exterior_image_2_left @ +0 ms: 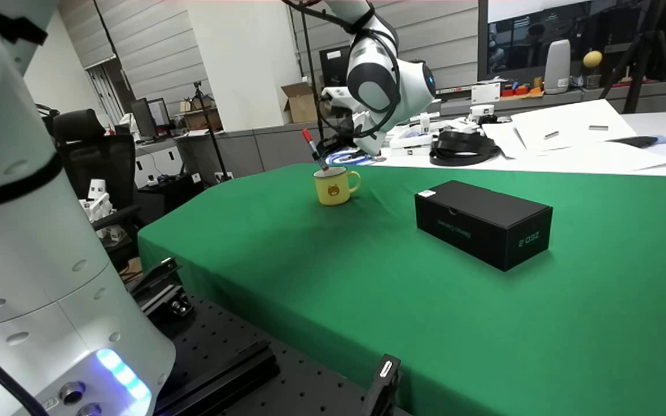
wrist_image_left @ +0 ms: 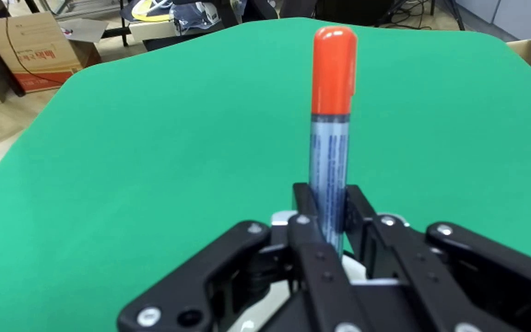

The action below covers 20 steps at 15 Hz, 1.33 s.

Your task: Put the marker in the mug

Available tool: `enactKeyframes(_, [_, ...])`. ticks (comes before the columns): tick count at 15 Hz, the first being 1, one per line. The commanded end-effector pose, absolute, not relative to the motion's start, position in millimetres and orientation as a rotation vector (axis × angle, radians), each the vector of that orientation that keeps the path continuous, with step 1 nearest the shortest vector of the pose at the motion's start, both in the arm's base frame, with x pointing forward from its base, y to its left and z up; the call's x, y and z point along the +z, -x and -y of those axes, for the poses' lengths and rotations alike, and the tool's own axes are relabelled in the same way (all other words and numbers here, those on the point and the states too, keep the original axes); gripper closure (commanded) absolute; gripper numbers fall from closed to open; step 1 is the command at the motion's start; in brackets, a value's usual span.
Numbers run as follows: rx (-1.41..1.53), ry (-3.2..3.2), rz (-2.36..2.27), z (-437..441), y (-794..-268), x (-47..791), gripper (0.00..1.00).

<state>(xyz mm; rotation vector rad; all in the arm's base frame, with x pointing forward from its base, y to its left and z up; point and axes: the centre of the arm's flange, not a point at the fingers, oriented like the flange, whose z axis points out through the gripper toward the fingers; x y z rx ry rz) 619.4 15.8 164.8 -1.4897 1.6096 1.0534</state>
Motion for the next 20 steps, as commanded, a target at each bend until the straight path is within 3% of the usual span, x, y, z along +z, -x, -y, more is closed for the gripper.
enactKeyframes(1, [1.054,1.436,-1.686,-15.2,-613.2,159.2,0.95])
enactKeyframes(4, [1.038,1.454,-1.699,-16.2,-611.2,155.0,0.95])
enactKeyframes(5, [1.038,1.475,-1.688,-18.6,-611.4,157.8,0.68])
enactKeyframes(6, [1.027,1.494,-1.676,-22.4,-612.8,162.4,0.53])
enactKeyframes(14, [0.968,1.606,-1.532,-34.0,-624.8,242.0,0.01])
enactKeyframes(20, [0.944,1.719,-1.431,-60.6,-618.1,284.1,0.0])
